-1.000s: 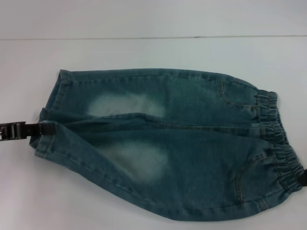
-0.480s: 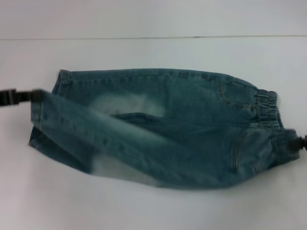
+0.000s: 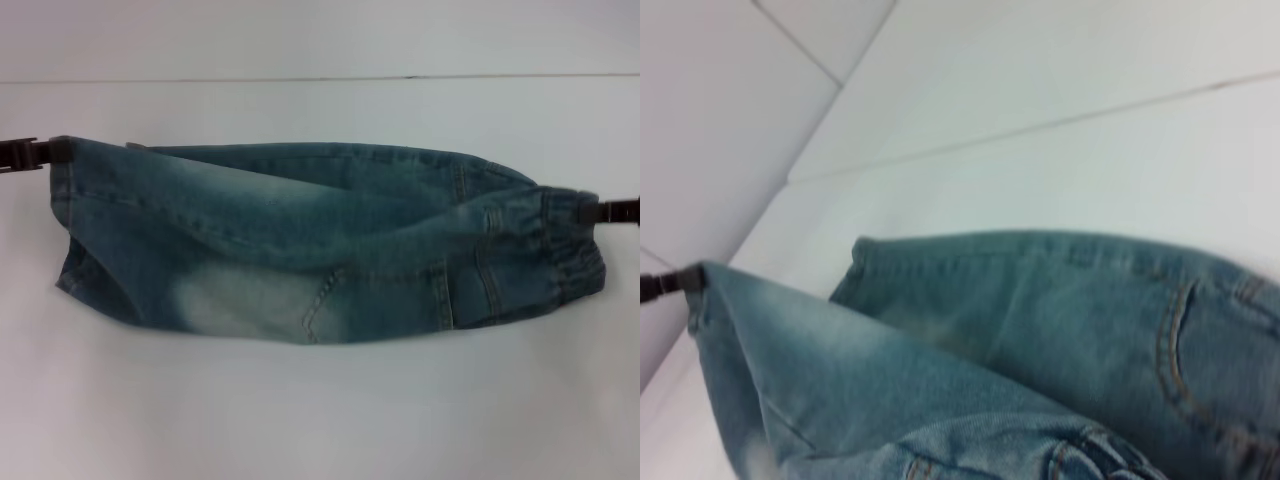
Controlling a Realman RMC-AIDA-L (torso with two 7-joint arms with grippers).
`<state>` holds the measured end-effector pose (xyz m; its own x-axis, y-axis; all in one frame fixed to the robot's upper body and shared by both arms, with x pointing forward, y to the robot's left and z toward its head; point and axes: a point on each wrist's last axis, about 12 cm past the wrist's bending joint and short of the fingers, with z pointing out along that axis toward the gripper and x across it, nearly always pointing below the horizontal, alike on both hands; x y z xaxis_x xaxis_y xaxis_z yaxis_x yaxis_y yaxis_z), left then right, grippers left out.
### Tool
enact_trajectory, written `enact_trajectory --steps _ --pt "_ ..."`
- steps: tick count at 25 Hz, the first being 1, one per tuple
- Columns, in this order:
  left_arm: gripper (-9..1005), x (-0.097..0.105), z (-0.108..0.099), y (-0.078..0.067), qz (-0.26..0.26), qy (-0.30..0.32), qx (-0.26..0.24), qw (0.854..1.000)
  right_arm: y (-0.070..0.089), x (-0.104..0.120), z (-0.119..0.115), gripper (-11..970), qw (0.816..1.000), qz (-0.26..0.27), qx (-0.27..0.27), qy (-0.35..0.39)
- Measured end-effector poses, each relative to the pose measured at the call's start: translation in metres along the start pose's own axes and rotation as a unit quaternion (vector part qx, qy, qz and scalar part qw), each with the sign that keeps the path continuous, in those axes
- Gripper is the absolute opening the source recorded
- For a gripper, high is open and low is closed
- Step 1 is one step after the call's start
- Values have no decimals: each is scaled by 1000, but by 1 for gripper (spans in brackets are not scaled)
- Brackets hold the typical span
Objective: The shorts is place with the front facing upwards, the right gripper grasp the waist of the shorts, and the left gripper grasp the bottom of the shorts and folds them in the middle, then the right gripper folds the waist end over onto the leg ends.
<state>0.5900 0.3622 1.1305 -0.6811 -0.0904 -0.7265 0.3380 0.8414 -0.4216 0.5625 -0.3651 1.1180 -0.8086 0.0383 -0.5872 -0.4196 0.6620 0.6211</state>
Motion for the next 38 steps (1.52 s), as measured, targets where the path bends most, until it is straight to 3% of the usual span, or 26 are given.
enact_trajectory --steps 7,20,38 --pt "3 -4 13 0 16 -13 -39 999 -4 -10 4 41 998 -5 15 -68" --pt "3 -7 39 -8 61 -25 -89 994 -6 -13 38 44 990 -72 65 -102" --pt "3 -14 59 -16 90 -34 -105 990 -19 -6 52 49 986 -66 106 -113"
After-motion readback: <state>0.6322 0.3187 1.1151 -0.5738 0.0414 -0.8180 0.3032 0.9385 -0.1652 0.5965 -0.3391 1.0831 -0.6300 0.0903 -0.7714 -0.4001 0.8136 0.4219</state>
